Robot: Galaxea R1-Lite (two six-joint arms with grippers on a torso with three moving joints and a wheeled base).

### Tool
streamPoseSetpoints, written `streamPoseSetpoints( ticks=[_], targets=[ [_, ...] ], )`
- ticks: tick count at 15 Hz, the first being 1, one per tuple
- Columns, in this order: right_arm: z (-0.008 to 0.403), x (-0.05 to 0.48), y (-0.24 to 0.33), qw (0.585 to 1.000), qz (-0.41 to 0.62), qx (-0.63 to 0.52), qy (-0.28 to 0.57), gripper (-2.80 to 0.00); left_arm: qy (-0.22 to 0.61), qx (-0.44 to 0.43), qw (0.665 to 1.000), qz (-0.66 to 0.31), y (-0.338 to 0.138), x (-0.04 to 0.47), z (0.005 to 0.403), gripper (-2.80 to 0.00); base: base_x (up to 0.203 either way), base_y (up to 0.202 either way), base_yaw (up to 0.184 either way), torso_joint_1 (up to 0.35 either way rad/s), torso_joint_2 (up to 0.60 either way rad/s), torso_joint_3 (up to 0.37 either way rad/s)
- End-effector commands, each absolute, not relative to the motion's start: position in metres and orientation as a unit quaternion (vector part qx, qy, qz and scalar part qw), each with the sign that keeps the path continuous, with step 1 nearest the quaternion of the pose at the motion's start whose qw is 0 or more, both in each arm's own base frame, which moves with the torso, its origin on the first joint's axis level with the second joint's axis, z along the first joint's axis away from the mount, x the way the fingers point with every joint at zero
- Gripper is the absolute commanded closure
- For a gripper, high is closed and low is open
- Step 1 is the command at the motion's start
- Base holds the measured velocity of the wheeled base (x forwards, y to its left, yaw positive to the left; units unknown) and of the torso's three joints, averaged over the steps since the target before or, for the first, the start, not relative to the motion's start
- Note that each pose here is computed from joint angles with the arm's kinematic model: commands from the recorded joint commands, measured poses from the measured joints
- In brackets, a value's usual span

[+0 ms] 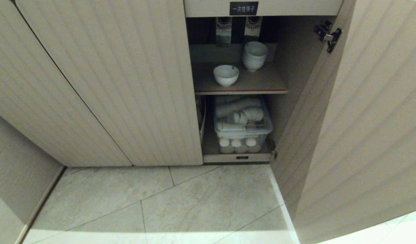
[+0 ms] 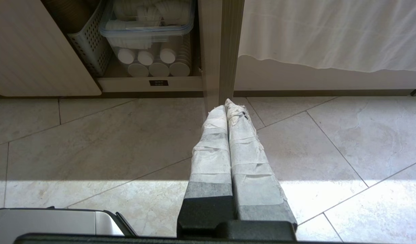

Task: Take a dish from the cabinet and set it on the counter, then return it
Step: Take the bowl from the cabinet

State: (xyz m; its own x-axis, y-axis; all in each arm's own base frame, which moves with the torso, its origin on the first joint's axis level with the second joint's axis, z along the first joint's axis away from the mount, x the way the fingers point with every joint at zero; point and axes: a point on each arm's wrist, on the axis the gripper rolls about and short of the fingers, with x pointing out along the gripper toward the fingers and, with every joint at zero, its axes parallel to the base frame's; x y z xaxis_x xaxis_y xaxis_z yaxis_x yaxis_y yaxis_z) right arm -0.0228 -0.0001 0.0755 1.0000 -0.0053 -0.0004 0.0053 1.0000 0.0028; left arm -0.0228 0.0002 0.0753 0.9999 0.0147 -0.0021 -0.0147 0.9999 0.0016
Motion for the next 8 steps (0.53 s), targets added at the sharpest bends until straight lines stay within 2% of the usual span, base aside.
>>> streamPoseSetpoints(
  ticks=[1, 8],
  targets=[
    [0.0755, -0.0228, -0.0002, 1.000, -0.002, 0.002, 0.000, 0.00, 0.001, 0.001, 1.000, 0.008, 0.0002, -0.0228, 0.0753, 0.00, 0.000, 0.000, 0.000, 0.000, 0.00, 0.000],
    [0.0755, -0.0228, -0.0002, 1.000, -0.002, 0.002, 0.000, 0.00, 0.001, 0.001, 1.000, 0.008, 0.0002, -0.0228, 0.0753, 0.00, 0.000, 0.000, 0.000, 0.000, 0.00, 0.000]
  ],
)
